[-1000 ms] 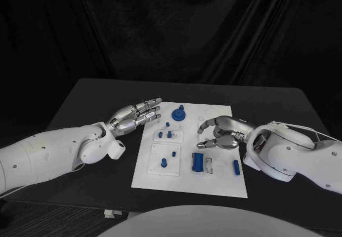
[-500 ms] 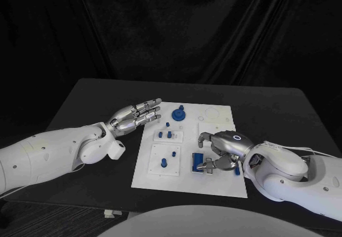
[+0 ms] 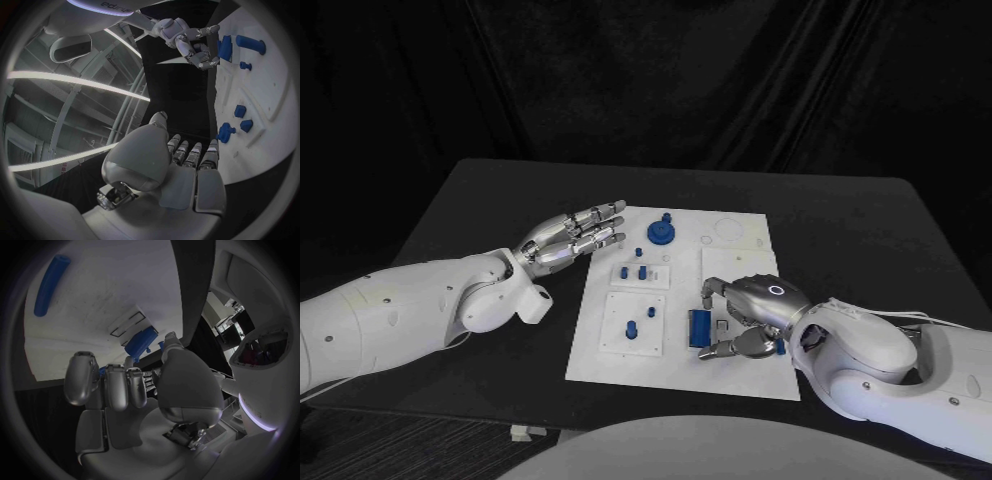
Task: Assemble the parts on the task board
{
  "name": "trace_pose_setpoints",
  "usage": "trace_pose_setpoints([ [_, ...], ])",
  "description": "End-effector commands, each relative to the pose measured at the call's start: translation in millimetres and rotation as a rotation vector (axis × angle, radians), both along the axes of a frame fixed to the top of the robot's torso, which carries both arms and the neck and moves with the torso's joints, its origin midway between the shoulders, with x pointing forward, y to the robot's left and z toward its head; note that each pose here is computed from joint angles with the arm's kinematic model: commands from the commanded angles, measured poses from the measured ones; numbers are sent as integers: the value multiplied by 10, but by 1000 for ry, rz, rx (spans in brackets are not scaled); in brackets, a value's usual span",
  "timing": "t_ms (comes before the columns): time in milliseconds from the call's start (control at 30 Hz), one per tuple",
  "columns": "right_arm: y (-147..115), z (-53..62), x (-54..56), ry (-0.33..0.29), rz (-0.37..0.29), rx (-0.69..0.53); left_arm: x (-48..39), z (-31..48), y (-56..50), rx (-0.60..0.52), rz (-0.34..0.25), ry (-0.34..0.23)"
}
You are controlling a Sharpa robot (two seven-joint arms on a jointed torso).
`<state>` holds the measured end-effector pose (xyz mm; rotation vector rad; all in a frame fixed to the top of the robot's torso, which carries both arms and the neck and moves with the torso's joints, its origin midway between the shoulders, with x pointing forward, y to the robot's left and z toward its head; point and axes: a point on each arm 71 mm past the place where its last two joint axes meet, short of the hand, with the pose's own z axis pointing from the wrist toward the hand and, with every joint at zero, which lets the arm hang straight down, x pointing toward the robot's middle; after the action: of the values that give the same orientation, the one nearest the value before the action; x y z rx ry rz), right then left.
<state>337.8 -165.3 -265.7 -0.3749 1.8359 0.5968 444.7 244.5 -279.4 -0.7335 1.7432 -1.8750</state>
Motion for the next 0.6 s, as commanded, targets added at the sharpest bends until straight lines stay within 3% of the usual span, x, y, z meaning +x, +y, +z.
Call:
trace_pose_setpoints([
  [33,-4,-22,-1,-8,-17,-37,-10,13,-17,-29,-14,-6],
  [600,45,-76,6,0,-2,-40,-16,4,-23,-29,-22,3],
])
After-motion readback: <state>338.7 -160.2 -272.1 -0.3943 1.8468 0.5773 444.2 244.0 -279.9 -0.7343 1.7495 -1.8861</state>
